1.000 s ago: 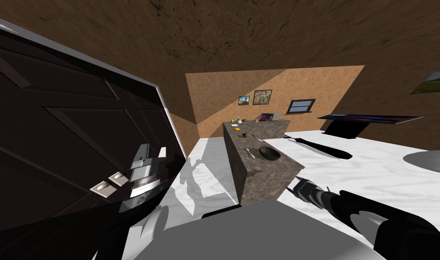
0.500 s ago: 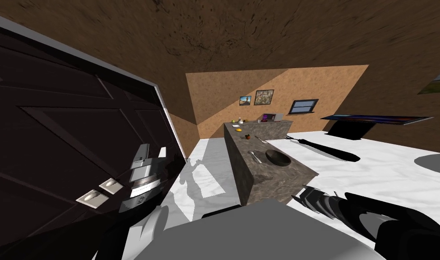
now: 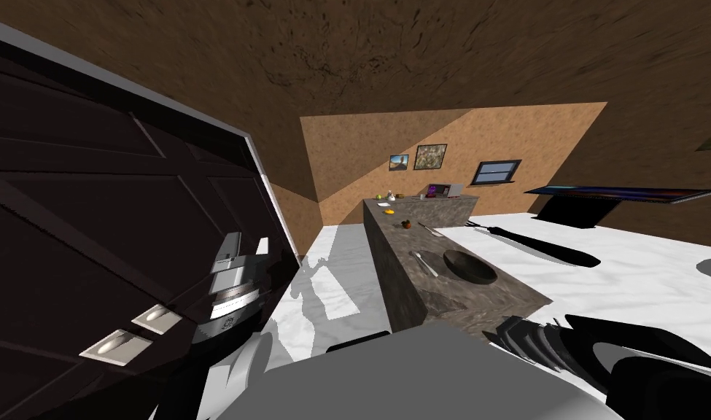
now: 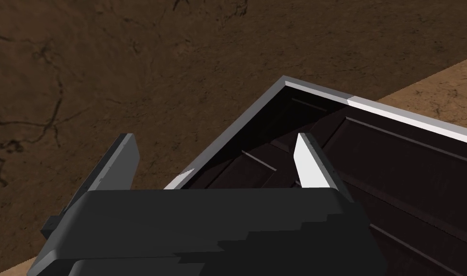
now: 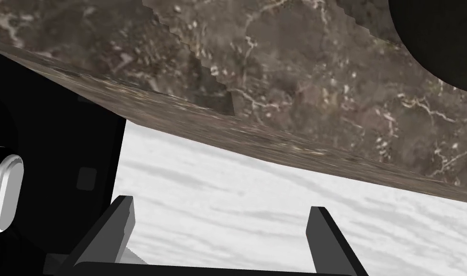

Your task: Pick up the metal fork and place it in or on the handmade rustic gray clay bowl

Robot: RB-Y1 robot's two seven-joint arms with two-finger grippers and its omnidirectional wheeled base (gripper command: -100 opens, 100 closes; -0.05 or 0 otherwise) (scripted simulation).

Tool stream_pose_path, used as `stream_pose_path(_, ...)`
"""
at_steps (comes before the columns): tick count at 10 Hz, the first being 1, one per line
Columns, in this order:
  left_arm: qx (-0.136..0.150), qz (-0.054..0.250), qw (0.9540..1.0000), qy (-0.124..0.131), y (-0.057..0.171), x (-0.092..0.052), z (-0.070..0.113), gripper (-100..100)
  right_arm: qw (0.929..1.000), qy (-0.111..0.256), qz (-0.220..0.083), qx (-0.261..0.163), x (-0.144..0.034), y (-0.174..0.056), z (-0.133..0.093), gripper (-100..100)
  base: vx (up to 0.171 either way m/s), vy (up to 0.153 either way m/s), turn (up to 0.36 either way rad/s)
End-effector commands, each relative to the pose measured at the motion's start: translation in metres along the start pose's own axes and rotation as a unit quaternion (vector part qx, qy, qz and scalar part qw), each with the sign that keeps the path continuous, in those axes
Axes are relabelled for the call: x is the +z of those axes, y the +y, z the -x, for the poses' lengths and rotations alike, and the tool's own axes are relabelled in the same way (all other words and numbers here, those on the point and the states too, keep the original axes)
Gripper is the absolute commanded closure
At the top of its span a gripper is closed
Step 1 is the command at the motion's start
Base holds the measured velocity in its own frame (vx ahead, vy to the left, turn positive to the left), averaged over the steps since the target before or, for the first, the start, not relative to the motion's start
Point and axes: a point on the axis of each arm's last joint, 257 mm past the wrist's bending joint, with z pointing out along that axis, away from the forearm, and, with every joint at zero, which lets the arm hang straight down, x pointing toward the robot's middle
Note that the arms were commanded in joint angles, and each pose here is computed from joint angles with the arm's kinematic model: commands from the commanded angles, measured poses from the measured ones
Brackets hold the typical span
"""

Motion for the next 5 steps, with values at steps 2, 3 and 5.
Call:
stream_pose_path(2,0.0,0.0,1.0,0.0,0.0,0.0,0.0,0,0.9988,-0.032,-0.025,0.029,-0.003,-0.004,0.017,-100,0.116,-0.004,0.007)
stream_pose_path(3,0.0,0.0,1.0,0.0,0.0,0.0,0.0,0,0.9983,-0.041,-0.031,0.029,-0.003,-0.007,0.022,-100,0.141,0.031,0.017)
stream_pose_path(5,0.0,0.0,1.0,0.0,0.0,0.0,0.0,0,0.9951,-0.067,-0.05,0.052,-0.007,-0.011,0.035,-100,0.18,0.014,0.009)
